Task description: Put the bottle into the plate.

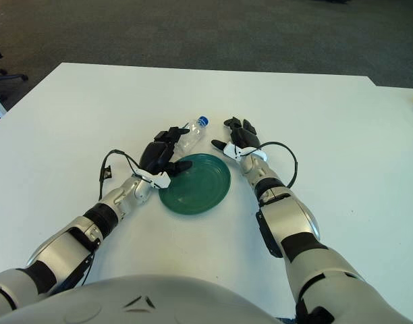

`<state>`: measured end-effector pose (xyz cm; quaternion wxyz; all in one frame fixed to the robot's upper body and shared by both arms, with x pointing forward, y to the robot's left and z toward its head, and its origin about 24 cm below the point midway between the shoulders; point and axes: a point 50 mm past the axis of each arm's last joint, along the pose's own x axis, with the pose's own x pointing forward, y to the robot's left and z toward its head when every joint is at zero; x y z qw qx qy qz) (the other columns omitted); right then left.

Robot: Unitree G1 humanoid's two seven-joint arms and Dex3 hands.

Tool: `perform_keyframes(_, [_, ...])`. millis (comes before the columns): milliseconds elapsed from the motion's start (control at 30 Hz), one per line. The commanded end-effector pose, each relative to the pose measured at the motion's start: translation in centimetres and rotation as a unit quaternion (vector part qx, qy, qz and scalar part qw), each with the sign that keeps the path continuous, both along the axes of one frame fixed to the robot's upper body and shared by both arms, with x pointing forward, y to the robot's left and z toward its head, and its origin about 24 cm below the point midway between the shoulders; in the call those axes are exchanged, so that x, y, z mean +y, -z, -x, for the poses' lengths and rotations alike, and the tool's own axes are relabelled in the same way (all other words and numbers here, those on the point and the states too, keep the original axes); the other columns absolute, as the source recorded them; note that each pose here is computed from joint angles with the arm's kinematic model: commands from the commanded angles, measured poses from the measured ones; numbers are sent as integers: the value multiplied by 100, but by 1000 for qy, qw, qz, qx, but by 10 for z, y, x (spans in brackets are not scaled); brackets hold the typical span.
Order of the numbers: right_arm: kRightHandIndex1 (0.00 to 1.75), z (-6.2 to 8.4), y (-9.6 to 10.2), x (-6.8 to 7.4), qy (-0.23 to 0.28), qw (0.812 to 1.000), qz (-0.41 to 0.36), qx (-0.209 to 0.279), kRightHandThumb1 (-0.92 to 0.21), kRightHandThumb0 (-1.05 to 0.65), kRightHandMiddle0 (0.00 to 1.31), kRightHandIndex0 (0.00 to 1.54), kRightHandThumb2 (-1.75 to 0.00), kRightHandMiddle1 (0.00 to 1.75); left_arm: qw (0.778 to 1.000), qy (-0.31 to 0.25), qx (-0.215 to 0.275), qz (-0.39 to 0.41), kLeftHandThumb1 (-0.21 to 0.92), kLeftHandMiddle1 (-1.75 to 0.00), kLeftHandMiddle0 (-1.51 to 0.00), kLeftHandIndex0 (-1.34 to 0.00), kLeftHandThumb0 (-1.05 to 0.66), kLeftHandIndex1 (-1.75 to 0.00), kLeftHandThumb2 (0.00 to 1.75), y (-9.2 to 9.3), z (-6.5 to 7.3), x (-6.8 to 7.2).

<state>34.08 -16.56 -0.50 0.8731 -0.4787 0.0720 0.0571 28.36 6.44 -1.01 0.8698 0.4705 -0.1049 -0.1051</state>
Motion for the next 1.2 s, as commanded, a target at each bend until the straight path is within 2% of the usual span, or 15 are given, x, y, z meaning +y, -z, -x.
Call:
perform_keyframes(0, [5,22,29,-18,31,997,13,75,-92,-77,0,55,-40,83,998,-8,50,-36,92,-143,-36,-36,-88,-151,48,25,22,15])
perform_keyframes(133, [5,22,29,-20,33,996,15,78,-92,-76,0,56,-40,82,998,-10,54,-32,92,-135,-38,-36,-87,-149,47,25,28,14])
perform_keyframes(367, [5,22,28,-22,33,996,22,81,-92,-76,0,56,-39,82,998,-18,54,-34,92,-126,-39,-35,-86,-146,45,22,29,11])
perform_keyframes(1167, [4,21,28,-25,34,995,30,89,-92,-75,0,55,-37,82,999,-45,2,-11,92,-122,-34,-29,-88,-138,43,11,19,9])
